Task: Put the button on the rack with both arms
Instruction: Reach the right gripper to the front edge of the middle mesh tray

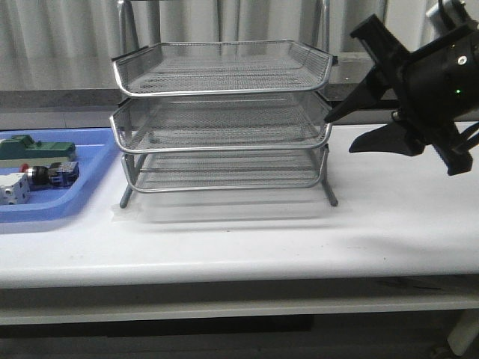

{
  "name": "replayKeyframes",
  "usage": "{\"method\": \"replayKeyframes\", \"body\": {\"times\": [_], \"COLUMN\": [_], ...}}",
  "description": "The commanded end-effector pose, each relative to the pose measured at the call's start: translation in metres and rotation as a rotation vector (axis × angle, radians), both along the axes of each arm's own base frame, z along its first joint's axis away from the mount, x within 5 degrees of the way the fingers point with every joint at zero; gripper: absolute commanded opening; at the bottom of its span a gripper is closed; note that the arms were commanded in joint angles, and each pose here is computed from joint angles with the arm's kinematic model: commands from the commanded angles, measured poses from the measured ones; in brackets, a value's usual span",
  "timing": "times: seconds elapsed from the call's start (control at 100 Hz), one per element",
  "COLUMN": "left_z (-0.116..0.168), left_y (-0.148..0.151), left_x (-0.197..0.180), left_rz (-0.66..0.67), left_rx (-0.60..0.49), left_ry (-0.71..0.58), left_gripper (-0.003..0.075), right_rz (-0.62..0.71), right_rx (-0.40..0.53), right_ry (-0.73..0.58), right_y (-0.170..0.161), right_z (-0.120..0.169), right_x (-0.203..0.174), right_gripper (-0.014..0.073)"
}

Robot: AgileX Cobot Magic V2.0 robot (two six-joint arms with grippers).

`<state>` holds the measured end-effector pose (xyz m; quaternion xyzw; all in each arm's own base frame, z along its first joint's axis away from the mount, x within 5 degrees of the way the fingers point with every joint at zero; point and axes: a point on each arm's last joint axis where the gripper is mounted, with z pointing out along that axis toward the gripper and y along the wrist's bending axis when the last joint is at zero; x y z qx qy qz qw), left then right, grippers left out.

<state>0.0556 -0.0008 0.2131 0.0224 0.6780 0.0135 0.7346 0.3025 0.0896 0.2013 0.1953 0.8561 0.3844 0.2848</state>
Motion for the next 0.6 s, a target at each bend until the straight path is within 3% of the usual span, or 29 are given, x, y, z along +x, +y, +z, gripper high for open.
{"method": "replayKeyframes", "body": {"times": [0.0,0.23,0.59], "left_z": [-0.01,-0.01,-0.01], "left_y": [-0.001,-0.001,-0.001], "left_x": [-0.001,-0.001,-0.001], "left_rz": [-0.009,-0.009,-0.009], "left_rx": [-0.023,-0.023,-0.023], "left_ry": [-0.054,-0.054,-0.054], "left_gripper": [-0.0021,-0.0021,-0.0021], "right_rz": [0.011,0.078,0.086], "right_rx": [0.138,0.204,0.213], "right_ry": [-0.086,-0.079,-0.111], "right_y": [0.008,0.018,0.023], "right_z": [0.018,0.009,0.012], "right_x": [0.011,0.03,0.054], "right_gripper": [0.0363,0.0363,0.0363]}}
